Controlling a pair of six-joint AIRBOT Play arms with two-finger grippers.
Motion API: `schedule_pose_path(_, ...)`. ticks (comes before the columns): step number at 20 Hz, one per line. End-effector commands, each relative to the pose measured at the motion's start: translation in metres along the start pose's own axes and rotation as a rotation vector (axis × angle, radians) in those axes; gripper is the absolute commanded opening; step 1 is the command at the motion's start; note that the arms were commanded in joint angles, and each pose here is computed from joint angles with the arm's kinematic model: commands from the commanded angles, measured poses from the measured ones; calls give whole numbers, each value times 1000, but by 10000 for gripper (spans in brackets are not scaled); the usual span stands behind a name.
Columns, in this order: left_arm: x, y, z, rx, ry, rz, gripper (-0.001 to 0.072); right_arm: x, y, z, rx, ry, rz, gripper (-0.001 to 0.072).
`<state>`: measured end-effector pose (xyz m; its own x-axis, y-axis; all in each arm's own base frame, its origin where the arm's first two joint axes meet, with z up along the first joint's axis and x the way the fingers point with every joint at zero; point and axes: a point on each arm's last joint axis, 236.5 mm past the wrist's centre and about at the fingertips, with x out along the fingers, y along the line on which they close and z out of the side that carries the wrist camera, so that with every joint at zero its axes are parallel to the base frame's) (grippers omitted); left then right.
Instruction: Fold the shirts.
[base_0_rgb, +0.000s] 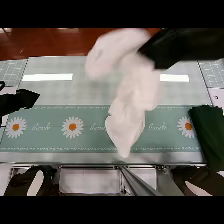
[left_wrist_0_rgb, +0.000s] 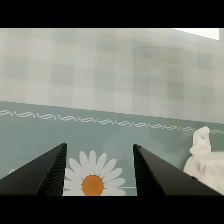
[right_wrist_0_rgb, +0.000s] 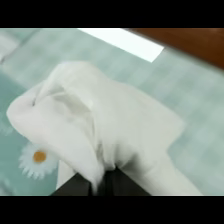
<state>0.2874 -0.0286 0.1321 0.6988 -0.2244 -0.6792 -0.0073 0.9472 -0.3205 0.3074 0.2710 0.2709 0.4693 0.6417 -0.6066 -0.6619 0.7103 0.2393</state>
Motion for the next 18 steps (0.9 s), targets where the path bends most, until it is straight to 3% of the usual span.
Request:
schedule_pose_path(1, 0, 4, 1, 5, -7, 12, 509, 93, 40, -73, 30, 212, 89, 30)
schedule_pose_path(5, 10, -7, -14, -31, 41, -52, 509, 200, 52, -126, 195, 317, 130, 30)
schedule_pose_path(8, 26, -26, -37, -151, 107, -164, 509, 254, 66, -134, 383, 298, 223, 31)
schedule_pose_path(9, 32, -33, -48, -193, 149, -207, 509, 264, 70, -134, 419, 285, 248, 109)
schedule_pose_path(10, 38, -37, -60, -220, 187, -233, 509, 270, 72, -134, 435, 282, 267, 380)
schedule_pose_path(11, 44, -36, -69, -221, 214, -241, 509, 269, 65, -133, 423, 283, 262, 408)
schedule_pose_path(14, 49, -31, -73, -13, 204, -250, 509, 226, -4, -112, 424, 288, 182, 389)
schedule_pose_path(18, 54, -19, -104, -143, 354, -196, 509, 107, -143, -114, 441, 261, -201, 377)
